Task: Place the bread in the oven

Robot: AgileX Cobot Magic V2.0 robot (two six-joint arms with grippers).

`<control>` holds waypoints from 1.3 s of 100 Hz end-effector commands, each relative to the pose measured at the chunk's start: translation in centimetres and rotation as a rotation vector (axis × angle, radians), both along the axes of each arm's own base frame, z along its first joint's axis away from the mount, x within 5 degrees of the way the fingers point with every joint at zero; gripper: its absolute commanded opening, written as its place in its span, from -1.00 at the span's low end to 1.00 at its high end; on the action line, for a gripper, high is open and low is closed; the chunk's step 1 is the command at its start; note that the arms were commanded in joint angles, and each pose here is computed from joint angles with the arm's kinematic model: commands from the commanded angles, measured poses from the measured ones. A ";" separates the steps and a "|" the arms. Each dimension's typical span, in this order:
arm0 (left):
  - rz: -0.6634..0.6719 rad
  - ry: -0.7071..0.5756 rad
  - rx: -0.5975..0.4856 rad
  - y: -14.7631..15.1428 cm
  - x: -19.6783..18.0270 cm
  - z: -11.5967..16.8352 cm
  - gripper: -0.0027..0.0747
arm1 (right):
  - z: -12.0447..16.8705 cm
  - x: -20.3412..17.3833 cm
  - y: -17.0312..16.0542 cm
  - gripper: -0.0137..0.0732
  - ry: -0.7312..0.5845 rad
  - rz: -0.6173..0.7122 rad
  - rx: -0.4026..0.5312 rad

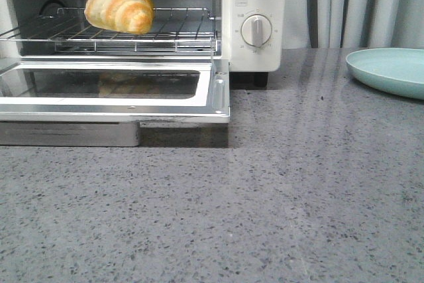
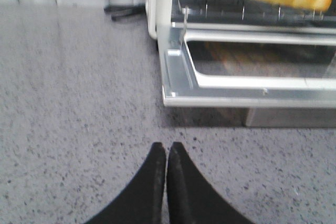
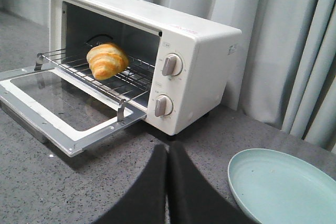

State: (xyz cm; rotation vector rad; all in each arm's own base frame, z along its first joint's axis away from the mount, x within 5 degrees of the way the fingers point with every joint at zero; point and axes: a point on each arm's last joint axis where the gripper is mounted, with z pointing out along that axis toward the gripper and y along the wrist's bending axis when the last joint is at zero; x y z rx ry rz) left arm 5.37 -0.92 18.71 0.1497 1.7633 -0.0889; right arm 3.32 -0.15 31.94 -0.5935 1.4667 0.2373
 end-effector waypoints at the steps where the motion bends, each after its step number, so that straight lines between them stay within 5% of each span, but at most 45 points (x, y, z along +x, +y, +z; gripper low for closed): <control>1: 0.010 -0.039 -0.019 0.1 -0.1 -0.3 -0.99 | 1.3 -0.1 0.1 -0.82 -0.082 0.013 0.021; 93: 0.005 -0.003 -0.018 0.0 -0.1 -0.6 -0.99 | 1.0 0.0 0.2 -0.82 -0.072 0.012 0.013; 130: 0.005 -0.003 -0.018 0.0 -0.1 -0.6 -0.99 | -2.4 0.9 -0.1 -0.83 0.058 -0.203 -0.083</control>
